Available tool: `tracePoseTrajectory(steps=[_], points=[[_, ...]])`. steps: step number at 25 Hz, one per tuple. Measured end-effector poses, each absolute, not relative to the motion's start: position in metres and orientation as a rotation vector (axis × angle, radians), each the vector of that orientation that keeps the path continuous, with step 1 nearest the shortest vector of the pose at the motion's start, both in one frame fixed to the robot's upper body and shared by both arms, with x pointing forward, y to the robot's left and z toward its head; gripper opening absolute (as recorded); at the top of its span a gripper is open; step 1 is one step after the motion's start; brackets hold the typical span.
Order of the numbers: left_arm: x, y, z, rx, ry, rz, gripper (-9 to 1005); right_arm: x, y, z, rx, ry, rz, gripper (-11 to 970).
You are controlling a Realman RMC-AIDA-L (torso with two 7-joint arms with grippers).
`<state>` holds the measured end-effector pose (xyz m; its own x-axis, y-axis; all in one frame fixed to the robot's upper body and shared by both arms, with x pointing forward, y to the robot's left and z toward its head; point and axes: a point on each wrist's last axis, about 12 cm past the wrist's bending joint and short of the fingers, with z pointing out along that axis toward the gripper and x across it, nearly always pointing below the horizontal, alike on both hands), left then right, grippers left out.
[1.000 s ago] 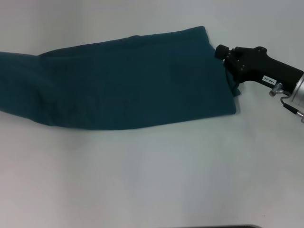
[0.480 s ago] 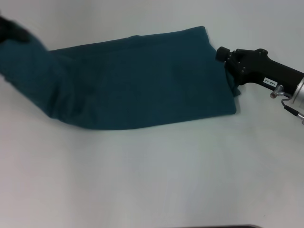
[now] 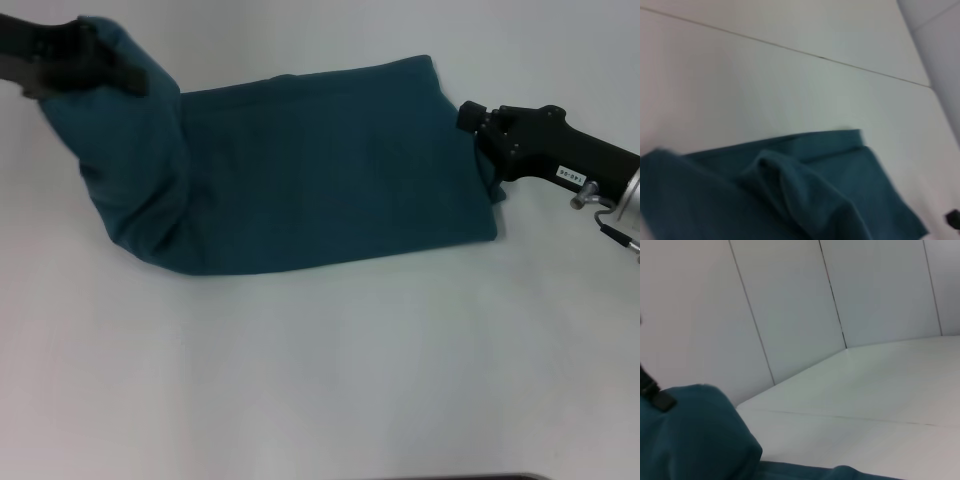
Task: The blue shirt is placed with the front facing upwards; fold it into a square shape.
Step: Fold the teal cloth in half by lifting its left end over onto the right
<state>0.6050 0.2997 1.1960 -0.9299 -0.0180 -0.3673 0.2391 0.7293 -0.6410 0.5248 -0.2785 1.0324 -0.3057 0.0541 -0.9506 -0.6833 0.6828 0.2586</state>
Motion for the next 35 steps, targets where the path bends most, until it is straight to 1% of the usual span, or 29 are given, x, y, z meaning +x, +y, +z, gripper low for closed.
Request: tracePoseTrajectory(steps=[6,9,13,16,19,22,25,26,30,35], points=[[0.589,0.359,1.196,0.019,2.621,-0.916,48,0.527,-0.279,1.032,-0.506,1.747,0.786,31],[0.58,0.381,1.197,-0.029,2.612,-0.89,48,0.528,-0.278,1.032,-0.509,1.752,0.781,32],[0.569,0.402,1.199,-0.092,2.584,-0.875,48,0.527,-0.278,1.031,-0.506,1.759,0.782,33],[0.563,0.412,1.194,-0.126,2.634,-0.83,49,0.527,-0.28,1.031,-0.502,1.763,0.778,34],[0.562,0.413,1.189,-0.119,2.688,-0.787,49,0.527,-0.281,1.031,-0.501,1.764,0.775,35],[0.562,0.406,1.185,-0.052,2.716,-0.77,49,0.528,-0.281,1.031,-0.5,1.767,0.771,36],[0.563,0.4,1.18,0.037,2.737,-0.752,50,0.527,-0.282,1.031,-0.499,1.769,0.769,37],[0.562,0.396,1.178,0.121,2.737,-0.741,50,0.527,-0.282,1.03,-0.497,1.771,0.766,38],[0.562,0.39,1.177,0.329,2.685,-0.715,49,0.528,-0.282,1.03,-0.495,1.778,0.758,39],[0.561,0.392,1.174,0.414,2.633,-0.692,48,0.529,-0.283,1.03,-0.492,1.777,0.754,41]])
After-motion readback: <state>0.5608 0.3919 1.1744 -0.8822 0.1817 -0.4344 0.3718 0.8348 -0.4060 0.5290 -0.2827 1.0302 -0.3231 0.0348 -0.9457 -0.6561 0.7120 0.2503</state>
